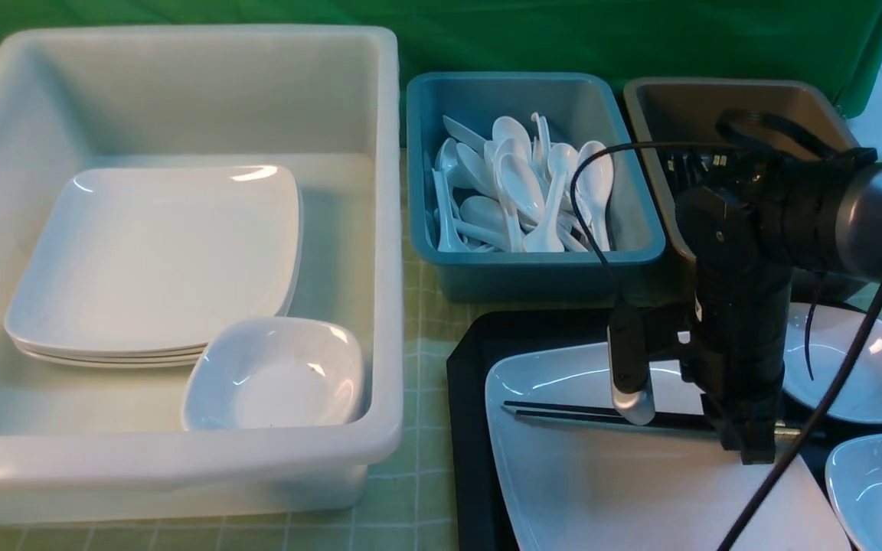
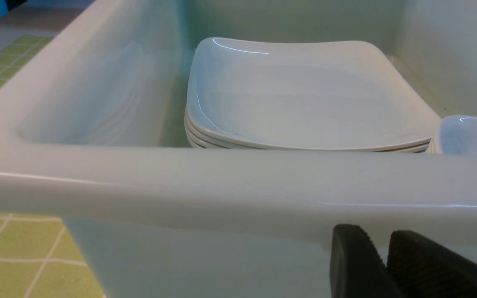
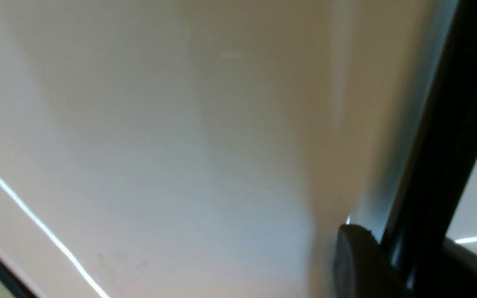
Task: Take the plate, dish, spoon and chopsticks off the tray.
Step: Use the right arm to grab a pair of chopsticks from the plate, then use the right arm to put the chopsticks into the small storage box on the right
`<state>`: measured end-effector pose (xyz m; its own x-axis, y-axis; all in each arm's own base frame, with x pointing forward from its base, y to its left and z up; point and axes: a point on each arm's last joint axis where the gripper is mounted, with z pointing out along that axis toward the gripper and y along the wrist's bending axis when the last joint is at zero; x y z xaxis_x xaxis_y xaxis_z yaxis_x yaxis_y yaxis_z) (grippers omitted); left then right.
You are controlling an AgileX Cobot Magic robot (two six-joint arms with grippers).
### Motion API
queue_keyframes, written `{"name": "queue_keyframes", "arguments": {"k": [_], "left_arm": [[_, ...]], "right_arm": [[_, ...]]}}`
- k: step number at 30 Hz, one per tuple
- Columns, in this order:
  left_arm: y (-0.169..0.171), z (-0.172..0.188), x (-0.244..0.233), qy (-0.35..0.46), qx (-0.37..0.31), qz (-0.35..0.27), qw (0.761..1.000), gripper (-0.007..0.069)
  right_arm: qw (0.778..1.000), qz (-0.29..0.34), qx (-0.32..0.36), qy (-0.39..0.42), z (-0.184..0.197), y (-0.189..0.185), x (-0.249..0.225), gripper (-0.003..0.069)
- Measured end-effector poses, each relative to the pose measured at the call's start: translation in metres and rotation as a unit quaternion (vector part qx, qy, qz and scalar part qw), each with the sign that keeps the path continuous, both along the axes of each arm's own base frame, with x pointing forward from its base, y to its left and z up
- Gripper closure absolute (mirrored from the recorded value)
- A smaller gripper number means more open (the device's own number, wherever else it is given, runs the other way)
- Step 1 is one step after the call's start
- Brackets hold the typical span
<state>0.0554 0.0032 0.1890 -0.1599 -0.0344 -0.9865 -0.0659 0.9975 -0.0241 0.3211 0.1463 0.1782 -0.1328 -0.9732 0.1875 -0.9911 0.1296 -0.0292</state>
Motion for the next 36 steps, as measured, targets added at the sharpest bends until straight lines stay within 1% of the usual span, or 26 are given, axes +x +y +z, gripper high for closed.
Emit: {"name": "queue_keyframes", "arguments": {"k": [5, 8, 11, 18, 19, 21, 23, 24, 25, 27, 29, 30, 32, 34, 35, 36], "left_arm": [[0.000, 0.000, 0.000, 0.000, 0.000, 0.000, 1.000, 0.0508], [0.000, 0.000, 0.000, 0.000, 0.000, 0.000, 1.000, 0.0505], [0.000, 0.000, 0.000, 0.000, 0.000, 0.000, 1.000, 0.0498], [0.000, 0.000, 0.000, 0.000, 0.000, 0.000, 1.000, 0.0496], [0.000, 0.000, 0.000, 0.000, 0.000, 0.000, 1.000, 0.0494], [0.000, 0.000, 0.000, 0.000, 0.000, 0.000, 1.000, 0.0490], [0.000, 0.000, 0.000, 0.000, 0.000, 0.000, 1.000, 0.0487], [0.000, 0.000, 0.000, 0.000, 0.000, 0.000, 1.000, 0.0487], [0.000, 0.000, 0.000, 0.000, 0.000, 0.000, 1.000, 0.0487], [0.000, 0.000, 0.000, 0.000, 0.000, 0.000, 1.000, 0.0484], [0.000, 0.000, 0.000, 0.000, 0.000, 0.000, 1.000, 0.0481], [0.000, 0.000, 0.000, 0.000, 0.000, 0.000, 1.000, 0.0480], [0.000, 0.000, 0.000, 0.000, 0.000, 0.000, 1.000, 0.0478], [0.000, 0.000, 0.000, 0.000, 0.000, 0.000, 1.000, 0.0477], [0.000, 0.000, 0.000, 0.000, 0.000, 0.000, 1.000, 0.0477], [0.000, 0.000, 0.000, 0.000, 0.000, 0.000, 1.000, 0.0477]], "right_arm": [[1.000, 0.020, 0.002, -0.006, 0.022, 0.014, -0.016, 0.0549], [1.000, 0.013, 0.007, -0.017, 0.033, 0.020, -0.025, 0.0549], [0.998, -0.024, 0.026, -0.051, 0.056, 0.023, -0.035, 0.0549], [0.986, -0.094, 0.060, -0.120, 0.098, 0.012, -0.048, 0.0549], [0.982, -0.112, 0.068, -0.137, 0.105, 0.008, -0.048, 0.0549], [0.966, -0.160, 0.097, -0.178, 0.120, -0.002, -0.041, 0.0549], [0.936, -0.224, 0.141, -0.233, 0.137, -0.016, -0.024, 0.0549], [0.932, -0.230, 0.146, -0.238, 0.138, -0.018, -0.022, 0.0549], [0.898, -0.282, 0.186, -0.282, 0.149, -0.031, -0.007, 0.0549], [0.848, -0.342, 0.237, -0.328, 0.158, -0.048, 0.012, 0.0549], [0.788, -0.403, 0.290, -0.365, 0.164, -0.065, 0.029, 0.0549], [0.738, -0.446, 0.329, -0.385, 0.165, -0.077, 0.042, 0.0549], [0.681, -0.489, 0.369, -0.400, 0.161, -0.089, 0.059, 0.0549], [0.636, -0.523, 0.395, -0.408, 0.149, -0.102, 0.076, 0.0549], [0.623, -0.533, 0.401, -0.408, 0.142, -0.106, 0.083, 0.0549], [0.621, -0.537, 0.401, -0.406, 0.138, -0.107, 0.086, 0.0549]]}}
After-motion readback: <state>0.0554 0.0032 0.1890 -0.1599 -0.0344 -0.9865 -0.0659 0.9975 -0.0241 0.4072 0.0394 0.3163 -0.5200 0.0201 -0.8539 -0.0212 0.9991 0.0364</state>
